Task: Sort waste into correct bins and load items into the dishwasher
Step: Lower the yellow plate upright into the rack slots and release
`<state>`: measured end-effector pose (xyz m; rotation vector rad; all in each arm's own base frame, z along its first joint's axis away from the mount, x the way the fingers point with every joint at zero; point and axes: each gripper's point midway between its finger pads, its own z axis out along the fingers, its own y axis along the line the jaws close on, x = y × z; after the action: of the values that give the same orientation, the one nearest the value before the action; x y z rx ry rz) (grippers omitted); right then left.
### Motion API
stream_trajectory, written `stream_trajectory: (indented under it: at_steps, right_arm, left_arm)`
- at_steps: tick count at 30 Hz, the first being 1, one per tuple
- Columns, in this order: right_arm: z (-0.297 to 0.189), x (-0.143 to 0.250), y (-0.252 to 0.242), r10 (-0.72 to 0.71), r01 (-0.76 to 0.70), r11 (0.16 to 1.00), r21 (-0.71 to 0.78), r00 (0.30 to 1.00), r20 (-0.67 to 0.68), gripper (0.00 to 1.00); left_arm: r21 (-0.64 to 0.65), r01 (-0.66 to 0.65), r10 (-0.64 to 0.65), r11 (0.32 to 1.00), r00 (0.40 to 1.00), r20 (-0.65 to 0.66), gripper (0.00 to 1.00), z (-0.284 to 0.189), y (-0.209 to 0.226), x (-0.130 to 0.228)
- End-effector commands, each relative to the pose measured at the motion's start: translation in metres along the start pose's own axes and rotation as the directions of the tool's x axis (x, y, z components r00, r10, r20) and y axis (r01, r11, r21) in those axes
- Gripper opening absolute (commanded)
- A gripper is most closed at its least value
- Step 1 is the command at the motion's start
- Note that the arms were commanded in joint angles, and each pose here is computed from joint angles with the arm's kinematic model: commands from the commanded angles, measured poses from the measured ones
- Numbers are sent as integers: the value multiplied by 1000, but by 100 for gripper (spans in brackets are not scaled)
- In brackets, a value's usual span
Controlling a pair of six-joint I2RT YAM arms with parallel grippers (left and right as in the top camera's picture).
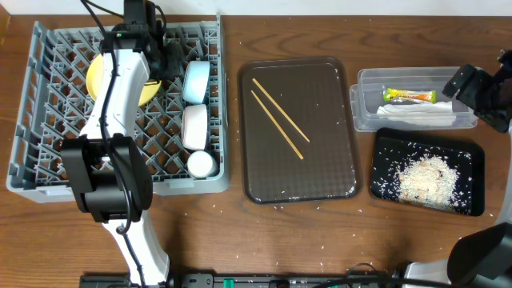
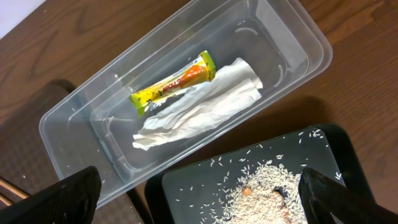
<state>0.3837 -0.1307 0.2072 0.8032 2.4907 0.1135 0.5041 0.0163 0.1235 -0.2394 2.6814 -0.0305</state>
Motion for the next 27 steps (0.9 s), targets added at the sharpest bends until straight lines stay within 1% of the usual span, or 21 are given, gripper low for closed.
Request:
stream_trajectory:
  at_steps: [1, 8, 15, 22, 27]
  right_arm:
    - [2, 1, -2, 9, -9, 1000, 3, 1000, -6, 99]
    - [2, 1, -2, 9, -9, 1000, 3, 1000, -6, 99]
    - [2, 1, -2, 9, -9, 1000, 3, 1000, -6, 99]
    - [2, 1, -2, 9, -9, 1000, 3, 1000, -6, 99]
    - [2, 1, -2, 9, -9, 1000, 3, 1000, -6, 99]
  left_arm:
    - [8, 15, -15, 1000, 1000, 4, 8, 3, 0, -1]
    - [3, 25, -25, 1000, 999, 30, 7, -8, 9, -8]
    - [-17, 11, -11, 1000, 1000, -10, 7, -1, 28, 1]
    - [-13, -1, 0, 1000, 998, -66, 8, 18, 22, 18]
    - [-8, -16, 15, 1000, 997, -82, 7, 24, 15, 24]
